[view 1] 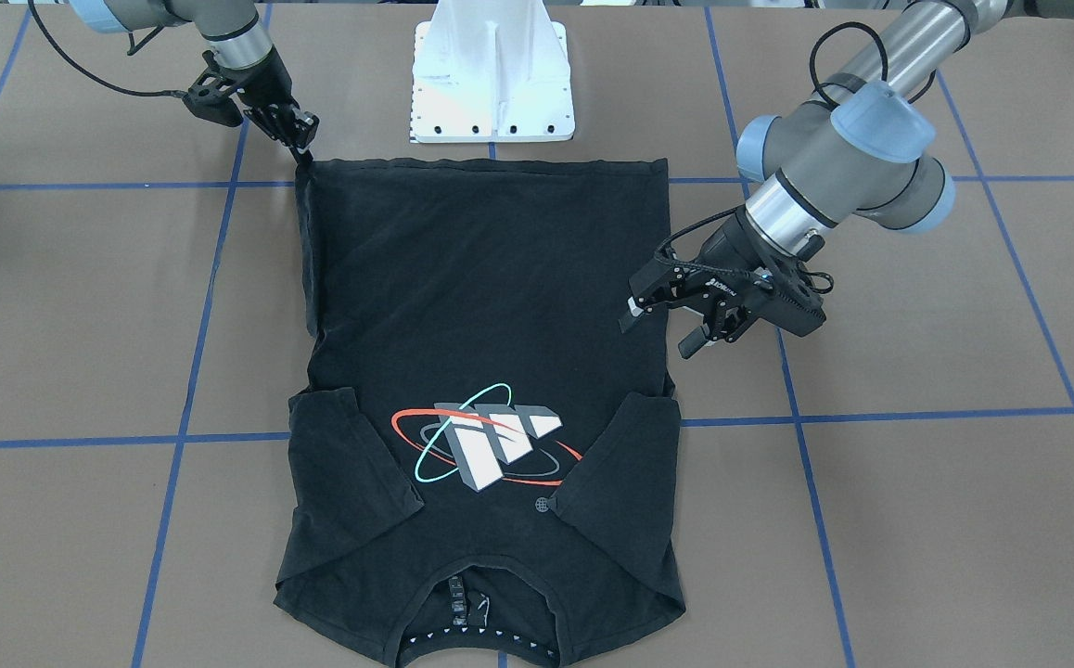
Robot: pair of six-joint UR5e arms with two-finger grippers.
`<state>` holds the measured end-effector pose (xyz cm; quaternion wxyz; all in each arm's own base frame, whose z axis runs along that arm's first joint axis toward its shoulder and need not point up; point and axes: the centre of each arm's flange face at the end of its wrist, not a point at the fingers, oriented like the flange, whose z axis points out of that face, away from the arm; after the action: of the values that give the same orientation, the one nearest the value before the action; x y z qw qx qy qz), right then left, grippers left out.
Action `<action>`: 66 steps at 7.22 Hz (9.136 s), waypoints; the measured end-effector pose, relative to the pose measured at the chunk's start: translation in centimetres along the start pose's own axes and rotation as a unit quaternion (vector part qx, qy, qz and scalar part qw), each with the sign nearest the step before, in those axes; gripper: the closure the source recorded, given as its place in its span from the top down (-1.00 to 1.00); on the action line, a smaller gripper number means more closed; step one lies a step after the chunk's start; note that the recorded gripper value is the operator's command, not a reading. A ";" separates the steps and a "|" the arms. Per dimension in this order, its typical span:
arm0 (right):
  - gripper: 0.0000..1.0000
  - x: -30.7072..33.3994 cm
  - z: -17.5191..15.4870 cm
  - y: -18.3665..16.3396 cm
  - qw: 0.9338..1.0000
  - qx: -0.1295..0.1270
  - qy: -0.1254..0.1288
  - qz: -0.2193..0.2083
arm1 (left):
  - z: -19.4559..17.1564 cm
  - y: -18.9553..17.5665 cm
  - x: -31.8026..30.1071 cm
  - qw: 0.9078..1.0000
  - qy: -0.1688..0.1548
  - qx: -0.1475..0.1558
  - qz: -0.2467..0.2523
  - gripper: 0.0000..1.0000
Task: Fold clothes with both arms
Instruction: 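Move the left gripper down to the other hem corner nearest the robot, then grasp both hem corners with the left and right grippers, then lift the hem with both grippers and fold it toward the collar, then lower the hem onto the shirt near the collar and open both grippers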
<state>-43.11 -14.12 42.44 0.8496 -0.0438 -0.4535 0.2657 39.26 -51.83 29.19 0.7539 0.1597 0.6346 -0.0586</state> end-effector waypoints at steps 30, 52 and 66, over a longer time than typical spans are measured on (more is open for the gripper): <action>-1.00 2.1 -6.1 -1.2 0.999 -0.045 0.026 -0.002 | -3.7 38.5 -4.5 0.959 -0.152 -0.104 -0.213 -1.00; -1.00 -20.0 -12.5 -36.3 0.987 -0.034 0.018 0.159 | -2.9 2.9 -0.4 0.978 -0.075 0.099 -0.169 -1.00; 0.32 -28.9 3.5 -42.0 0.987 0.087 0.105 0.088 | 8.2 -2.9 -11.6 0.968 -0.094 0.155 -0.171 0.28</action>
<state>-41.53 -64.79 36.10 0.8664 -0.0370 -0.3313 0.3718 43.91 -58.51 41.14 0.7552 0.1573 0.5618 -0.2988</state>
